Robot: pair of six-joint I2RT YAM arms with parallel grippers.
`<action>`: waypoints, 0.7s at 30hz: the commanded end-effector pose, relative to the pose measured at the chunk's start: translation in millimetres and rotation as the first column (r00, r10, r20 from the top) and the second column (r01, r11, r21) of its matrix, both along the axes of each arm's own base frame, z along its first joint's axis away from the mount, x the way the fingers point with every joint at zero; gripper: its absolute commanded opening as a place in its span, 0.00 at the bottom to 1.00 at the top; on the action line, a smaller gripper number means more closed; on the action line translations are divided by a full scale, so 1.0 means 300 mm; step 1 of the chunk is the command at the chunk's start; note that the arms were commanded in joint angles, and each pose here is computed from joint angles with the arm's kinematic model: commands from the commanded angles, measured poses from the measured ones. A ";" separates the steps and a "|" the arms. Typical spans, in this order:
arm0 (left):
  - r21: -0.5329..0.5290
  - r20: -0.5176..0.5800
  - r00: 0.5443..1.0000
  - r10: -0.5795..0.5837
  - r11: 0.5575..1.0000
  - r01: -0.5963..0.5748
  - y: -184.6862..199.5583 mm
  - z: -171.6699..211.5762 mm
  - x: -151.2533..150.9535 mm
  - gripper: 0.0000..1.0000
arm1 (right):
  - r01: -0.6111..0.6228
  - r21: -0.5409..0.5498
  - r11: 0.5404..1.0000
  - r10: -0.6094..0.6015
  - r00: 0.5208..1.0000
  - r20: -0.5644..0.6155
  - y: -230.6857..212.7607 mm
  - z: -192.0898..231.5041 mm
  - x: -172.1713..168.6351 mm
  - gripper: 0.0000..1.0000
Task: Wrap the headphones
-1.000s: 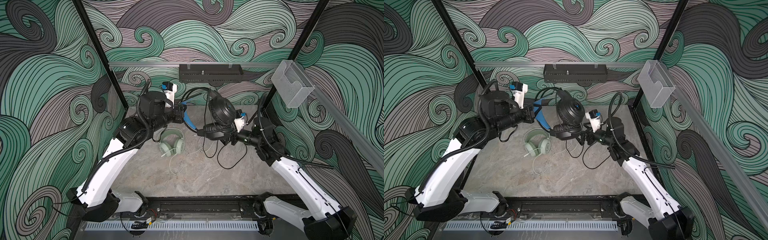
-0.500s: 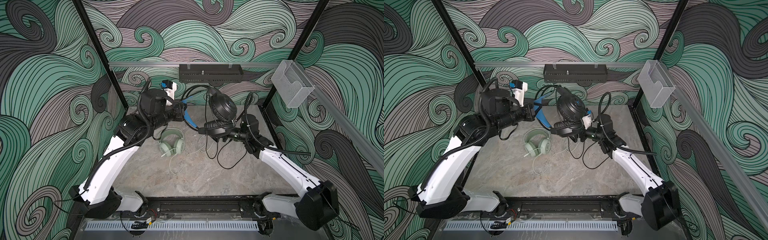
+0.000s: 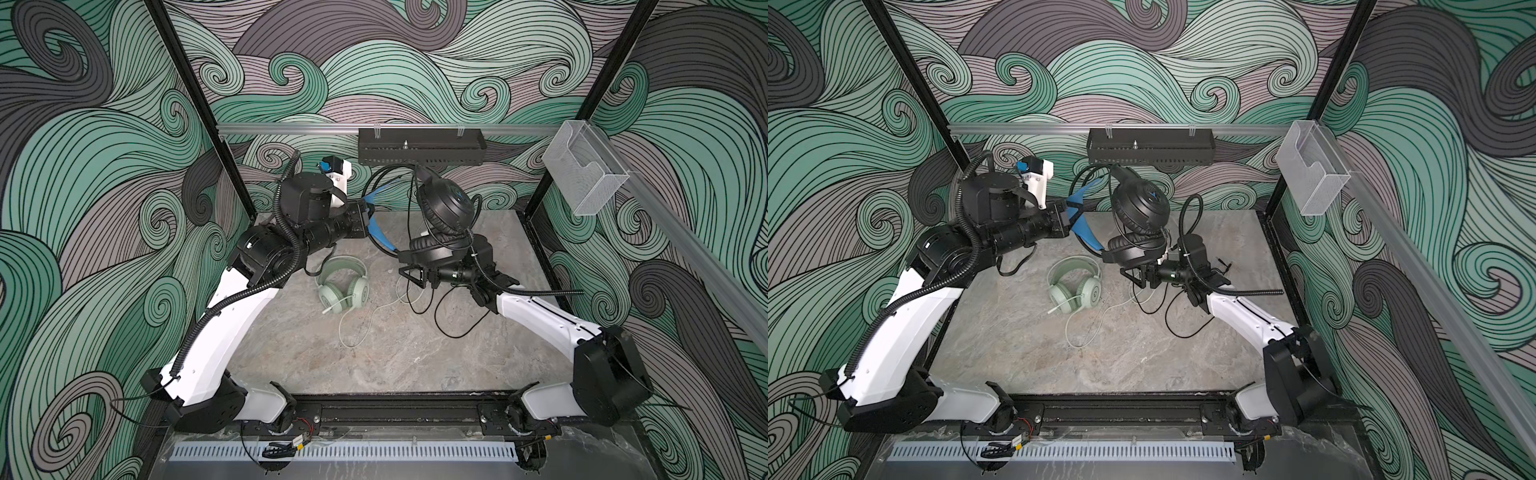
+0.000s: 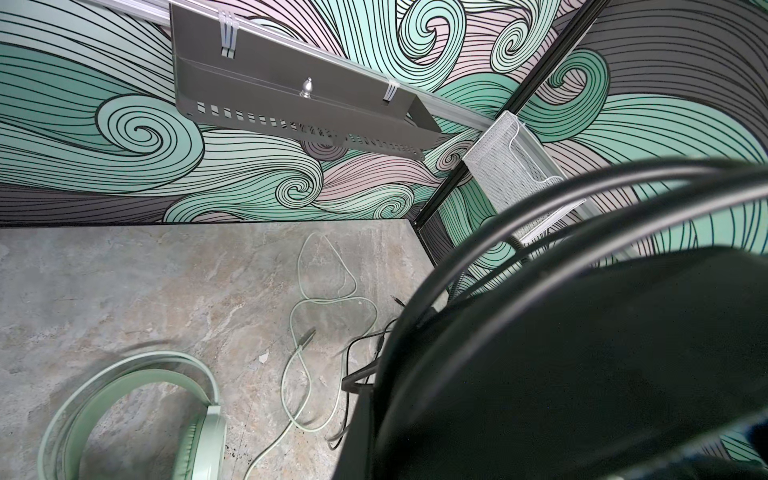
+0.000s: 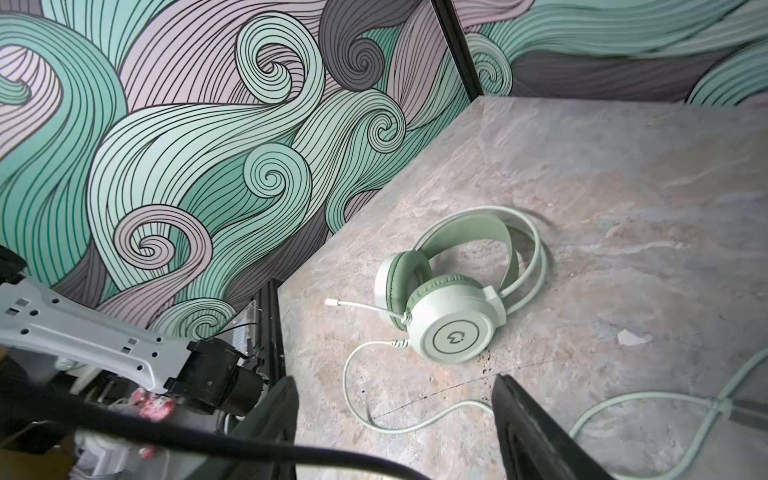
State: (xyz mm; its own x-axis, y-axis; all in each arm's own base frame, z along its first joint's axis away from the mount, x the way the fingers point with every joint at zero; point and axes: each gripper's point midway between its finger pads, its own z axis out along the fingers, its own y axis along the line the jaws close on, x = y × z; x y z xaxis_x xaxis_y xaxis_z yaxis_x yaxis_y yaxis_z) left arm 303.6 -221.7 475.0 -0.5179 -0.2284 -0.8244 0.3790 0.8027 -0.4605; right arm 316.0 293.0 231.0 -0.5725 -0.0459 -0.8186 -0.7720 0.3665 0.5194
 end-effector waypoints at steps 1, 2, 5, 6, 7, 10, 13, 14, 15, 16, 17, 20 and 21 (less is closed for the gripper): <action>-0.118 0.052 0.999 -0.001 0.993 0.007 0.011 0.121 -0.020 0.00 | -0.040 0.048 0.998 0.041 0.999 -0.019 0.027 -0.016 0.002 0.67; -0.122 0.049 0.999 -0.002 0.993 0.008 0.012 0.120 -0.021 0.00 | -0.041 0.052 0.998 0.043 0.999 -0.027 0.030 -0.024 0.006 0.66; -0.132 0.040 0.999 -0.001 0.991 0.006 0.012 0.113 -0.020 0.00 | -0.041 0.059 0.997 0.043 0.998 -0.037 0.038 -0.035 0.019 0.61; -0.134 0.038 0.999 0.000 0.991 0.005 0.013 0.111 -0.019 0.00 | -0.042 0.057 0.997 0.044 0.998 -0.038 0.041 -0.038 0.022 0.57; -0.136 0.037 0.999 0.001 0.991 0.004 0.015 0.110 -0.021 0.00 | -0.043 0.053 0.998 0.045 0.998 -0.045 0.041 -0.047 0.024 0.53; -0.147 0.030 1.000 0.010 0.989 -0.005 0.022 0.108 -0.015 0.00 | -0.042 0.037 0.998 0.045 0.997 -0.061 0.040 -0.081 0.024 0.37; -0.181 0.003 0.999 0.051 0.982 -0.050 0.041 0.095 0.004 0.00 | -0.064 0.016 0.998 0.065 0.995 -0.075 0.046 -0.111 0.006 0.13; -0.197 -0.006 0.997 0.077 0.977 -0.076 0.052 0.089 0.013 0.00 | -0.061 0.003 0.998 0.061 0.995 -0.077 0.044 -0.118 0.002 0.09; -0.219 -0.017 0.994 0.112 0.969 -0.113 0.067 0.080 0.027 0.00 | -0.054 -0.014 0.998 0.053 0.996 -0.078 0.040 -0.124 -0.005 0.06; -0.245 -0.029 0.988 0.150 0.958 -0.152 0.082 0.069 0.041 0.00 | -0.050 -0.031 0.998 0.047 0.996 -0.072 0.036 -0.124 -0.016 0.04; -0.270 -0.034 0.983 0.178 0.946 -0.181 0.093 0.064 0.056 0.00 | -0.046 -0.052 0.998 0.042 0.997 -0.067 0.031 -0.125 -0.029 0.03; -0.335 -0.051 0.963 0.264 0.904 -0.266 0.131 0.054 0.112 0.00 | -0.025 -0.157 0.987 0.019 0.999 -0.040 0.015 -0.141 -0.092 0.00; -0.344 -0.055 0.957 0.284 0.895 -0.285 0.138 0.051 0.133 0.00 | -0.030 -0.186 0.982 0.025 0.999 -0.029 0.017 -0.145 -0.119 0.00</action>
